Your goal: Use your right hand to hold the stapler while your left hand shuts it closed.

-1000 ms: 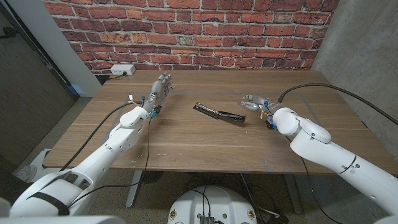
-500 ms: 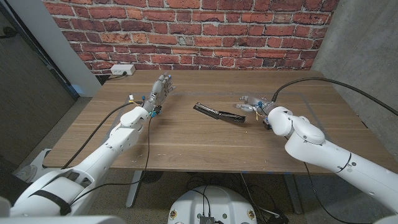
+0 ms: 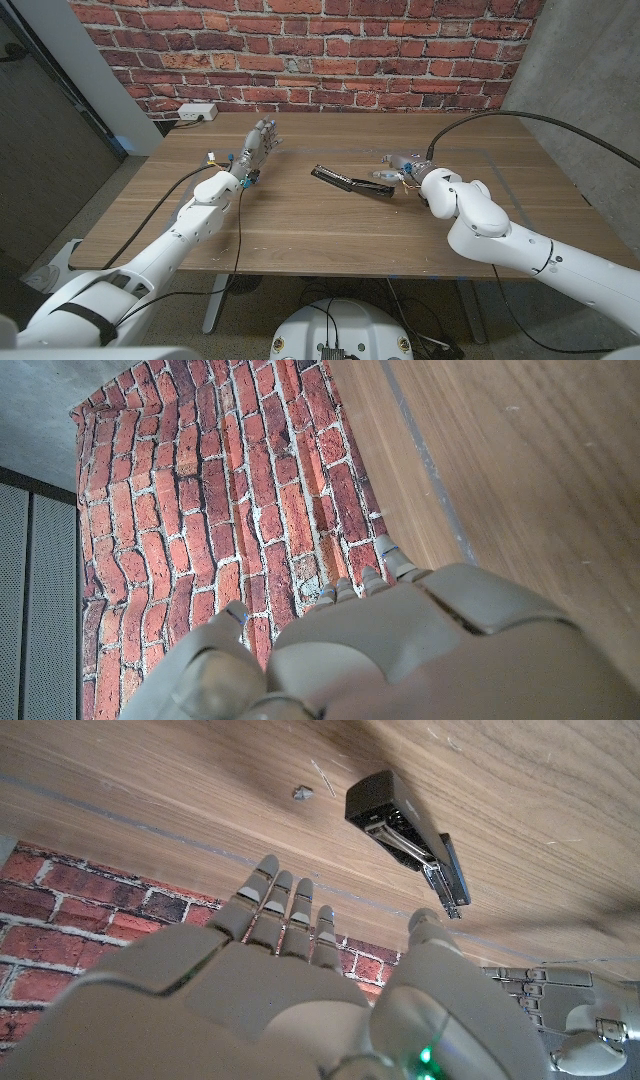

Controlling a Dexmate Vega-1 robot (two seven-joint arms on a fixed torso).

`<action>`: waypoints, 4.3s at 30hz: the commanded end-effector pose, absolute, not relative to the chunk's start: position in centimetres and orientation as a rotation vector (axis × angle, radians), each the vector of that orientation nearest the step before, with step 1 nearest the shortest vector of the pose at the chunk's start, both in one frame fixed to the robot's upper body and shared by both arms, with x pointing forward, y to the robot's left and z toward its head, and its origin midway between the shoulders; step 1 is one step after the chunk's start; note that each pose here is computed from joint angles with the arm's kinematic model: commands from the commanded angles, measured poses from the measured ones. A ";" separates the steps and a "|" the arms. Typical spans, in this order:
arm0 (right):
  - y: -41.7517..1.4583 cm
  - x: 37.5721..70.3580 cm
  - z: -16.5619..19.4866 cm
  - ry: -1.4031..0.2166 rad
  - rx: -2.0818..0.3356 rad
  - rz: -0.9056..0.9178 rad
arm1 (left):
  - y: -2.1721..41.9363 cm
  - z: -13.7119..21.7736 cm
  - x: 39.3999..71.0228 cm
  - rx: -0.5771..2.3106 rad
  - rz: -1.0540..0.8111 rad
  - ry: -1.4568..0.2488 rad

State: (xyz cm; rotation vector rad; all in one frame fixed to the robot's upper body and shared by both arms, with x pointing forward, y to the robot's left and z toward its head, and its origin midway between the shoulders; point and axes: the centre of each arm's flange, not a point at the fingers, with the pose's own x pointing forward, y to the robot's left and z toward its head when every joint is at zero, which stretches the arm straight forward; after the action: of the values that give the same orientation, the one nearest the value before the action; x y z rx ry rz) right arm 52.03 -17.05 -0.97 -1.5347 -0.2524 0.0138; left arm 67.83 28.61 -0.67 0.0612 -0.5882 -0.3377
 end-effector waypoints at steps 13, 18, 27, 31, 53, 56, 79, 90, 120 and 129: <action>-15.3 51.7 -1.2 -0.179 -1.706 0.007 | 28.6 -0.4 67.8 0.069 -0.339 -0.585; -15.2 51.9 -1.4 -0.169 -1.725 0.020 | 28.5 -0.3 67.8 0.069 -0.341 -0.584; -15.1 52.4 -1.8 -0.137 -1.751 0.023 | 28.4 -0.3 67.9 0.065 -0.343 -0.582; -15.0 52.6 -2.1 -0.119 -1.784 0.010 | 28.2 -0.2 68.0 0.064 -0.350 -0.581; -14.4 53.3 -2.7 -0.072 -1.867 -0.008 | 28.1 0.1 68.2 0.067 -0.355 -0.580; -14.4 53.3 -2.7 -0.074 -1.870 -0.013 | 28.2 0.0 68.2 0.065 -0.353 -0.579; -14.4 53.3 -3.0 -0.088 -1.924 -0.091 | 28.3 -0.2 67.9 0.060 -0.361 -0.582; -14.2 53.4 -2.7 -0.143 -1.945 -0.129 | 28.5 -0.5 67.7 0.061 -0.360 -0.577; -17.1 53.8 -3.4 -0.403 -1.697 -0.218 | 27.6 0.4 68.4 0.086 -0.387 -0.570; -18.8 54.6 -3.8 -0.451 -1.476 -0.162 | 27.4 0.7 68.4 0.098 -0.387 -0.567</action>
State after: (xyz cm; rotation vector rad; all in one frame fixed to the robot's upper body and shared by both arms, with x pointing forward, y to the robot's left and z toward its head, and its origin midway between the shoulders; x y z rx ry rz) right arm 53.86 -17.26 -3.12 -1.7091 -0.3964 -0.2184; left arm 68.33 27.80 0.31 0.0829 -0.5692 -0.3818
